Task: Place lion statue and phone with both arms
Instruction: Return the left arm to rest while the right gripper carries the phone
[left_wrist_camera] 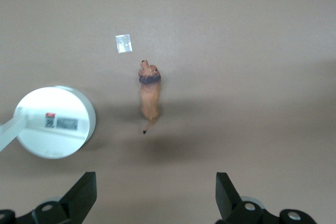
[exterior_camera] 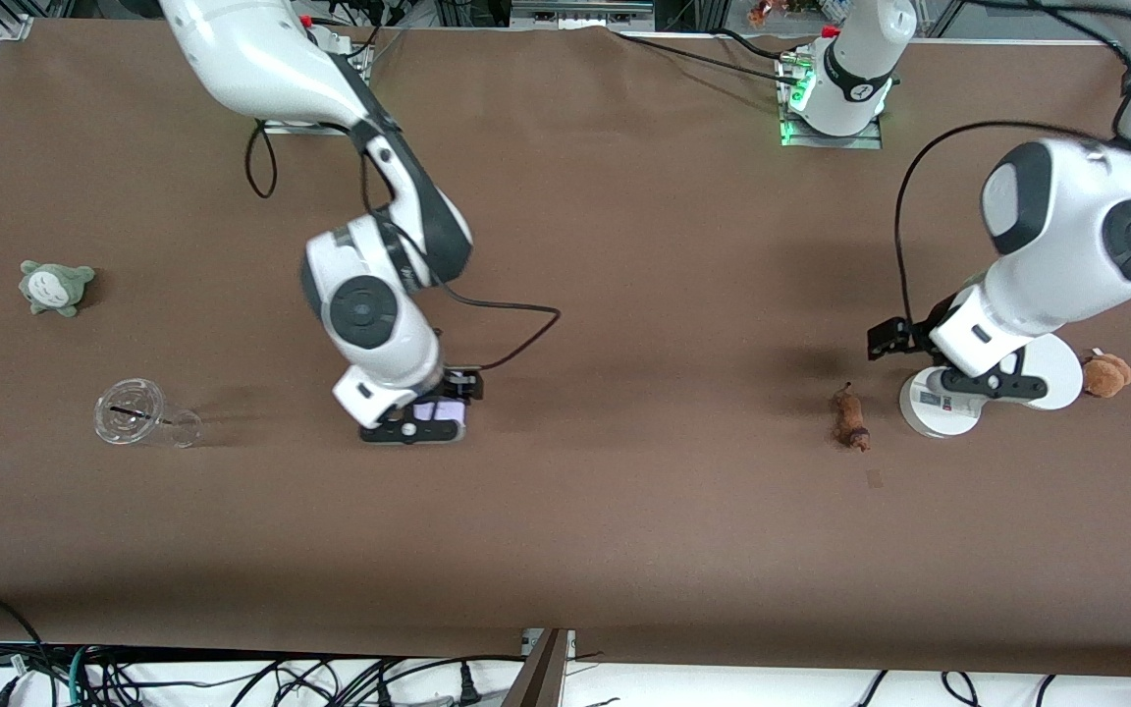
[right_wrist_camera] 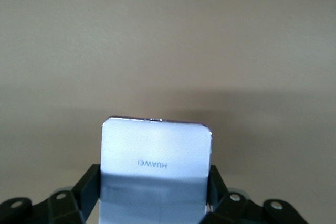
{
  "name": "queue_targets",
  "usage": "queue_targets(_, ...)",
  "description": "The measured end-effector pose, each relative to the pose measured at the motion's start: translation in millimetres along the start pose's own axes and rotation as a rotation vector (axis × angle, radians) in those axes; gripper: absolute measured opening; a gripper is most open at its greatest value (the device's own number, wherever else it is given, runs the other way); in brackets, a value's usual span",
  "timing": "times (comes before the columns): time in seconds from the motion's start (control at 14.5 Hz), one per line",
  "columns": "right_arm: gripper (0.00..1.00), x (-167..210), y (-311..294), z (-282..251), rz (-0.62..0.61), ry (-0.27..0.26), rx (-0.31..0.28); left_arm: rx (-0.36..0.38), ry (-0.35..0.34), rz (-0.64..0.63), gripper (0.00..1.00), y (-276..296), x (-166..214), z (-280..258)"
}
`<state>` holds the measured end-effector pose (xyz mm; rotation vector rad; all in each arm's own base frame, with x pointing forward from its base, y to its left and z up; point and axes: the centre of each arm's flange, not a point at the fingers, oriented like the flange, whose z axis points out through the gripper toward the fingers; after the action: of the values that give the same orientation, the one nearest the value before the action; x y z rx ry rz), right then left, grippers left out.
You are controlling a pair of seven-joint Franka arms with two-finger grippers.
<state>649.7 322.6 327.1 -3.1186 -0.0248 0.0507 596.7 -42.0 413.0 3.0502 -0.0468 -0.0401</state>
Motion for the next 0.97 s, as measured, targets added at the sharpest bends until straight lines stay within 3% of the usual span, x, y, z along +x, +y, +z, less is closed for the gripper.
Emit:
queue_targets(0.21,0.84,8,68,-30,-0.042,-0.098,0.034,0.001,-0.001,-0.054,1.00,1,-21,-69)
queue_targets(0.48,0.84,20,146,-11,-0.098,-0.152,0.042,0.054,0.047,-0.084,1.00,-14,-29,-168)
queue_targets(0.62,0.84,25,169,10,-0.115,-0.150,0.046,0.054,0.069,-0.106,1.00,-26,-30,-193)
queue_targets(0.97,0.84,40,206,61,-0.135,-0.117,0.047,0.055,0.026,-0.104,1.00,-22,-36,-206)
